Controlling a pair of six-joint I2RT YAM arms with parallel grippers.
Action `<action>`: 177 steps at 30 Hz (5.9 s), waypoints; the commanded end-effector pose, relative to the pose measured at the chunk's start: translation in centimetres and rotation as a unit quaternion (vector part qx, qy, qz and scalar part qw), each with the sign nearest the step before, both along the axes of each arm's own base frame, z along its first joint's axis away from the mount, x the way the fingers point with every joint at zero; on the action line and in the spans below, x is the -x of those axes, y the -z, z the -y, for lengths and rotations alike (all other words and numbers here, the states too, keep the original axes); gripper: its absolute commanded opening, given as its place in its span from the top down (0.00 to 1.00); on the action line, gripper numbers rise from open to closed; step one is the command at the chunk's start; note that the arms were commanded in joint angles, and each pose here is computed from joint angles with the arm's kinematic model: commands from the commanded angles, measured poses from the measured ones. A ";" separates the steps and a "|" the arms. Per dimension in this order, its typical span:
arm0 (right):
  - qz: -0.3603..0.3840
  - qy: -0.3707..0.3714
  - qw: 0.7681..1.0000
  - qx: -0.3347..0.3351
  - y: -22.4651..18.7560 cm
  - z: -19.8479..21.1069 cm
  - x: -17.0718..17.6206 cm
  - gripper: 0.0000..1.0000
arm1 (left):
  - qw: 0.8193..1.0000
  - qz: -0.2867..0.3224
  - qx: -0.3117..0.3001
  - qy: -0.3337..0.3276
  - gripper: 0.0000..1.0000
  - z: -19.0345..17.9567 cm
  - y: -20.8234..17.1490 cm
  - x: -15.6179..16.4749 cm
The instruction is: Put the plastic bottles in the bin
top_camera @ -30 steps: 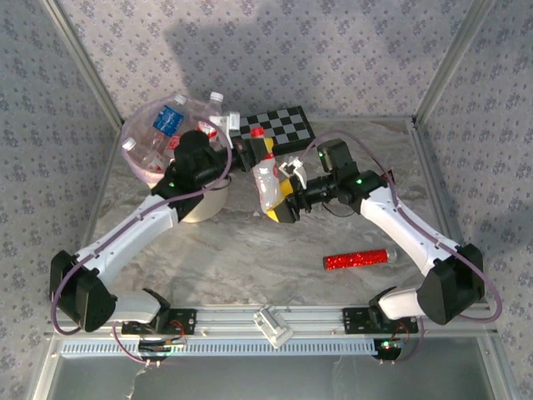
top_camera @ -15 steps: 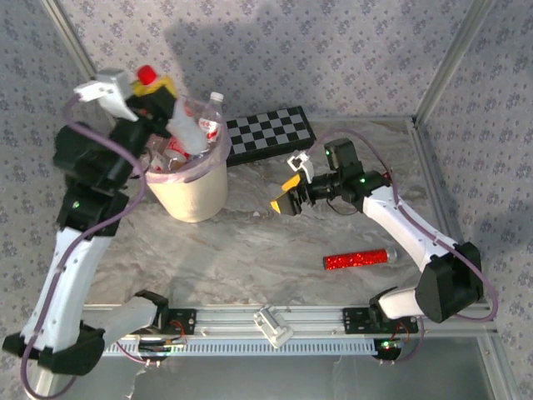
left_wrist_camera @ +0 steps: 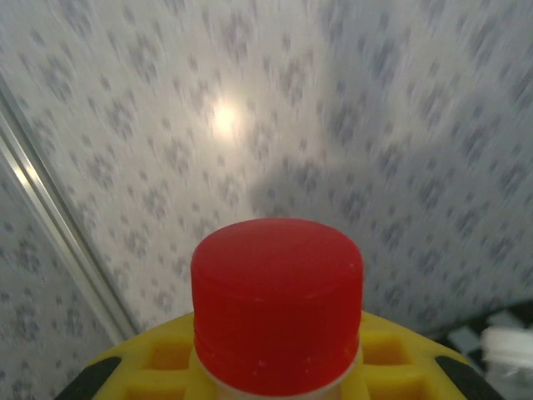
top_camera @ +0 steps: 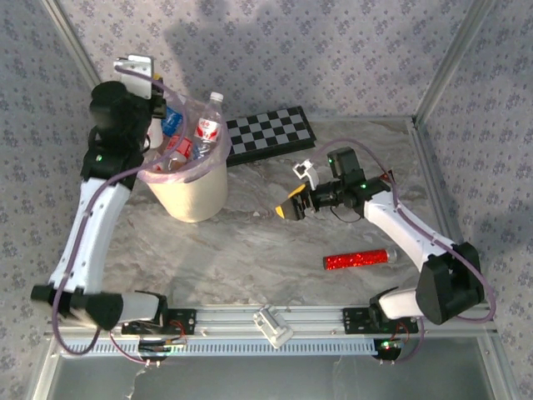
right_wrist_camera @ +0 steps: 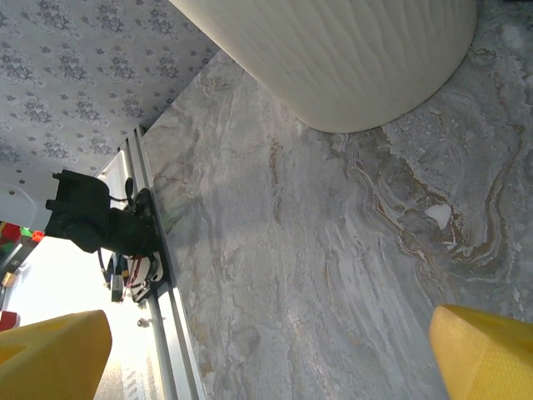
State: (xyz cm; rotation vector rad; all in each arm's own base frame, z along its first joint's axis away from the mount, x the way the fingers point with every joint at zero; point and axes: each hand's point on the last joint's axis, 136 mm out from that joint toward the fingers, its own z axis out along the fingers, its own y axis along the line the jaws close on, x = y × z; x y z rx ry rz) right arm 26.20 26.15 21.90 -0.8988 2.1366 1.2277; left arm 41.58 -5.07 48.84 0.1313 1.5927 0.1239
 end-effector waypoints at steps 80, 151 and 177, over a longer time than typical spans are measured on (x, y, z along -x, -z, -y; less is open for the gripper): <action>0.108 0.189 0.976 -0.031 -11.4 -5.0 -8.7 0.21 | 0.975 -0.184 0.123 0.010 0.74 -1.5 12.8 -1.9; 0.027 0.380 0.923 0.043 -8.1 12.7 -8.1 0.00 | 0.915 -0.209 0.345 -0.008 0.34 -11.4 14.8 -2.2; 0.031 0.412 0.909 0.060 -8.3 15.7 -6.6 0.00 | 0.890 -0.277 0.341 0.120 0.45 7.2 20.8 1.4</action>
